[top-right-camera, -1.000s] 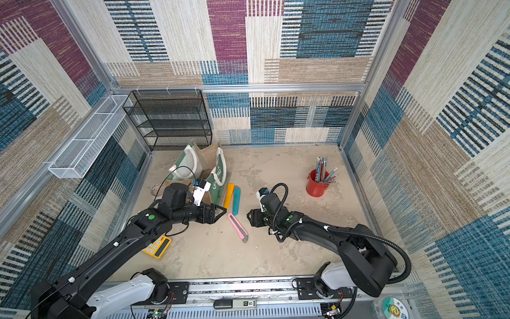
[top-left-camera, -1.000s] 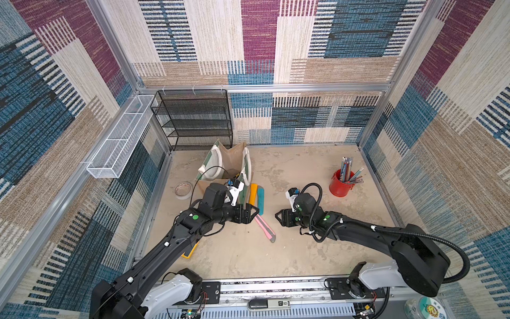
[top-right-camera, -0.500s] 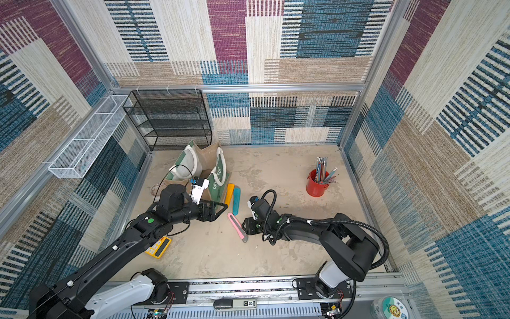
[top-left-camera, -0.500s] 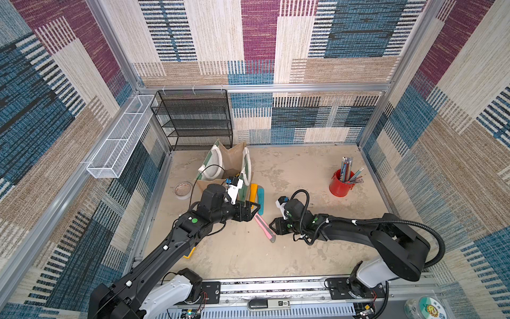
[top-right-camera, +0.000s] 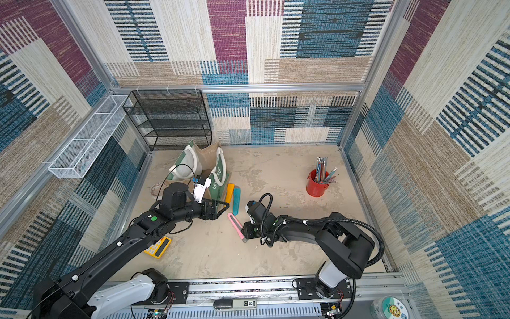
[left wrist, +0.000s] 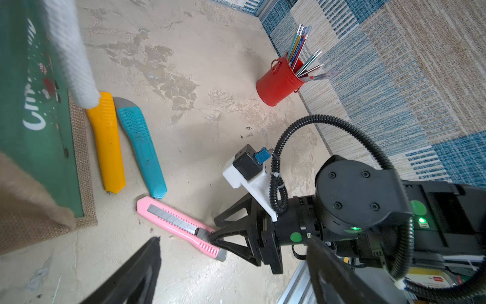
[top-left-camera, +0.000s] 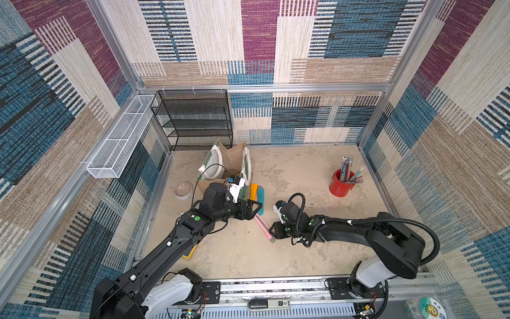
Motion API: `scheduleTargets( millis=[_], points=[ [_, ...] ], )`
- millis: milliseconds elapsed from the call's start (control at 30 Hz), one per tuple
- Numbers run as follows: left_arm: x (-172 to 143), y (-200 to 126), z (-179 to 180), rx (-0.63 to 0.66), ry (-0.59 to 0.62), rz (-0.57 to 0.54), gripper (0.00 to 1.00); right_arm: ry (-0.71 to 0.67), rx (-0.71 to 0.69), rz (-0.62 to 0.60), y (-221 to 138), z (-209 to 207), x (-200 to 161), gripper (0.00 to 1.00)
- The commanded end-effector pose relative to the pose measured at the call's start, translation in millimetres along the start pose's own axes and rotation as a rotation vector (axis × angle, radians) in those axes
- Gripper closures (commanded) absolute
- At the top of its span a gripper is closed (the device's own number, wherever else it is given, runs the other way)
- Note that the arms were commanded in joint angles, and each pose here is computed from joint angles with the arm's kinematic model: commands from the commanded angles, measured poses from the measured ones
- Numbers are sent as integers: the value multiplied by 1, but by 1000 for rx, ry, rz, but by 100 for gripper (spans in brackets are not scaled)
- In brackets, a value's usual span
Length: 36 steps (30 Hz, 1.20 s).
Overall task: Place the art knife into the pouch
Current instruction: Pick up the utility knife at the center of the board.
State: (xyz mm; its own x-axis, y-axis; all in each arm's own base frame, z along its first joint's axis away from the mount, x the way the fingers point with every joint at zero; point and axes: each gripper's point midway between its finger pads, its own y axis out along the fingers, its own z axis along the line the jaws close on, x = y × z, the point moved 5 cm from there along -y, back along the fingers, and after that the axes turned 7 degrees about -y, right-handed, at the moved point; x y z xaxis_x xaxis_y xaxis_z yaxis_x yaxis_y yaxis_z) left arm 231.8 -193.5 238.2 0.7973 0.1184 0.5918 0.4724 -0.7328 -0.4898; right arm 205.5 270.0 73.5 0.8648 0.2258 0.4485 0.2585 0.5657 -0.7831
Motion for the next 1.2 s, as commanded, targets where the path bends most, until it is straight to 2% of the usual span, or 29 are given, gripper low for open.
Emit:
scheduleTargets(
  millis=[0,533,967,1167],
  points=[
    [4,-1,-6,-33,3,-16,12,11,1,4,0,4,1,63],
    [-2,-5,-1,-15,1,-17,12,-16,-67,39,8,7,-7,62],
    [-5,-8,2,3,6,-26,12,-64,-215,96,19,2,-13,64],
    [-6,-9,3,5,4,-24,12,-81,-243,112,22,3,-16,64]
  ],
)
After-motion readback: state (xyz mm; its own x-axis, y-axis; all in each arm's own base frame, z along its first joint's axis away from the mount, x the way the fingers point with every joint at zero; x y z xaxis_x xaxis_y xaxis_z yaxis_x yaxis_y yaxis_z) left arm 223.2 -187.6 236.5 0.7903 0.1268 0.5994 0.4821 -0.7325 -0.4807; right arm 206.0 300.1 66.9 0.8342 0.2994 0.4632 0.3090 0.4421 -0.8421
